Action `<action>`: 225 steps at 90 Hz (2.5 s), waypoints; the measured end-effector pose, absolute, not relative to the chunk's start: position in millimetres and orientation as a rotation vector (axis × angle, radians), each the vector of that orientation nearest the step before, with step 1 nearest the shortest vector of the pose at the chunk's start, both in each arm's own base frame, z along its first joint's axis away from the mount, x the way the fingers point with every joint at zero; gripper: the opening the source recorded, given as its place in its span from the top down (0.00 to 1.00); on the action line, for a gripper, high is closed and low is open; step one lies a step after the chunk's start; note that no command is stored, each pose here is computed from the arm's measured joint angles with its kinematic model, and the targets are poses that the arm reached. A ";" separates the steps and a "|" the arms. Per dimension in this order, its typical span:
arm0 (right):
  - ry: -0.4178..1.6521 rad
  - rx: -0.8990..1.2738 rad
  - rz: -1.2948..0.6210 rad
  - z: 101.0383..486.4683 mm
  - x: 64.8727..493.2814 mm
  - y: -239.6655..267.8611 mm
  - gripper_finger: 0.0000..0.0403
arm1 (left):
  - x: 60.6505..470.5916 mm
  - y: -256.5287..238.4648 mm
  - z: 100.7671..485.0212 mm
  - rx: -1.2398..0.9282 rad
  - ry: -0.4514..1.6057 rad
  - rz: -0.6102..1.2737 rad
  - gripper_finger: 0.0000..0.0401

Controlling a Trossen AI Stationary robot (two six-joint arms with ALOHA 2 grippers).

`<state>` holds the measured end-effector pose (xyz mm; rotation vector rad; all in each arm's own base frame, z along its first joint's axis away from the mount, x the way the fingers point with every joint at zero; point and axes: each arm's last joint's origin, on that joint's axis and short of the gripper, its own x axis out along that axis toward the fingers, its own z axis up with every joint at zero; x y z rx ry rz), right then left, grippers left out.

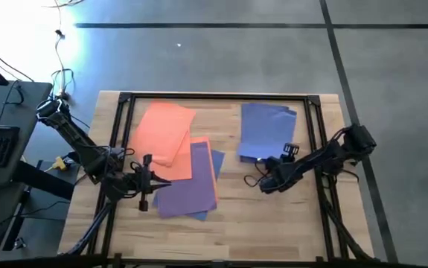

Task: Organize paper
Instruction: Stack the blue paper on top of the blue paper

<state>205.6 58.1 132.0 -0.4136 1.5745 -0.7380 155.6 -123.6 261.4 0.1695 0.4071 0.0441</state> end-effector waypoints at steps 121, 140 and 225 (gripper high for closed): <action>1.974 -0.914 -0.498 99.7 179.9 69.3 1.00 | 155.8 -123.3 261.3 0.158 0.405 0.055 1.00; 1.868 -1.009 -0.531 96.2 210.4 77.7 1.00 | 155.8 -122.7 261.6 0.176 0.398 0.074 1.00; 2.107 -1.030 -0.459 102.1 191.1 78.8 1.00 | 156.8 -123.6 260.3 0.155 0.401 0.079 1.00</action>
